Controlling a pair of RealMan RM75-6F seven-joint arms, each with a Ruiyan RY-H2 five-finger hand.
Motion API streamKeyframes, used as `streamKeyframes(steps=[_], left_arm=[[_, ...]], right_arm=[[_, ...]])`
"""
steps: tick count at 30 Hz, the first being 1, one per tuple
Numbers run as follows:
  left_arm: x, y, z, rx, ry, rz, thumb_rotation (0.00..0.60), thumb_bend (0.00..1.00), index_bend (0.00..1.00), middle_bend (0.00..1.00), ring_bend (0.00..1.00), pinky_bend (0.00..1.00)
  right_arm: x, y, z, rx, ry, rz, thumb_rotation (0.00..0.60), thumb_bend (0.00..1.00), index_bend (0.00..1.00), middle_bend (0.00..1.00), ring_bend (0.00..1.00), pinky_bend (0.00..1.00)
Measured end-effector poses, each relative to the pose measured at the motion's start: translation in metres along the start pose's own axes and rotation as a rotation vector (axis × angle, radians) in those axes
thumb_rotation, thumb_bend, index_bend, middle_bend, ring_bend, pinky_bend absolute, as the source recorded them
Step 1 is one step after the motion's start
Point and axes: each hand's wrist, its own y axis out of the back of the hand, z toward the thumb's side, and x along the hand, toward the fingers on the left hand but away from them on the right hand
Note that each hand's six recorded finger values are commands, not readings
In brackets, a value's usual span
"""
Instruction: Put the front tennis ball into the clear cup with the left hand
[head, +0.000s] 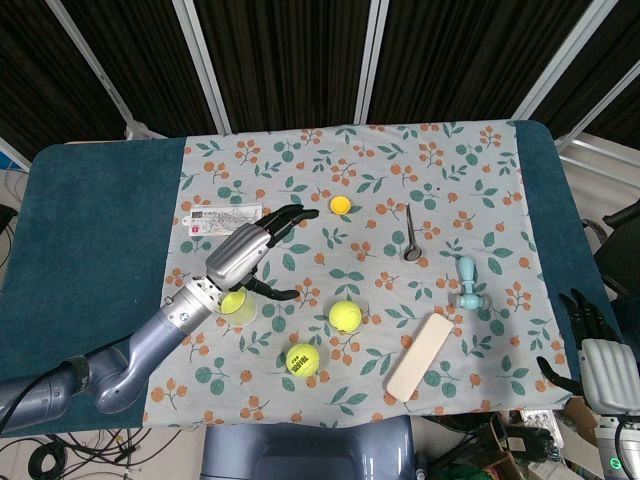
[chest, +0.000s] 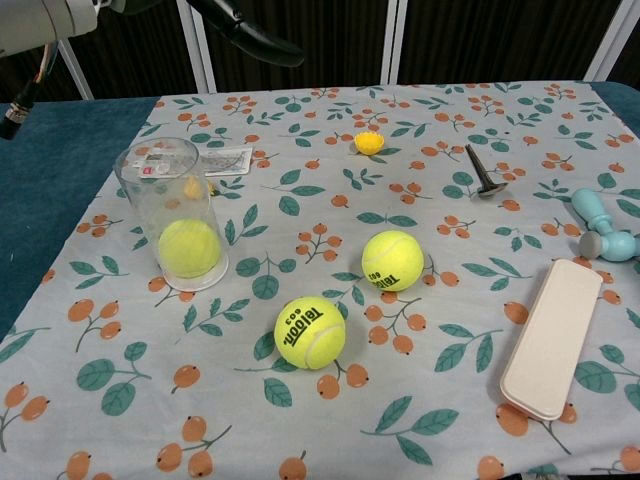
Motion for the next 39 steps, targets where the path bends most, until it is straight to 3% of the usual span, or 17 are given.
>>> streamKeyframes(steps=[28, 33, 39], left_arm=[[-0.004, 0.003, 0.004, 0.022, -0.005, -0.011, 0.6, 0.04, 0.07, 0.14, 0.07, 0.17], [-0.011, -0.002, 0.01, 0.003, -0.024, -0.044, 0.6, 0.04, 0.1, 0.16, 0.07, 0.17], [-0.027, -0.01, 0.019, 0.048, -0.062, -0.12, 0.6, 0.04, 0.09, 0.14, 0.06, 0.15]], right_arm=[[0.0, 0.0, -0.001, -0.002, -0.003, 0.001, 0.6, 0.17, 0.0, 0.0, 0.07, 0.24], [0.0, 0.0, -0.001, -0.002, -0.005, 0.001, 0.6, 0.17, 0.0, 0.0, 0.07, 0.24], [0.0, 0.0, -0.001, -0.001, -0.006, 0.003, 0.6, 0.17, 0.0, 0.0, 0.07, 0.24]])
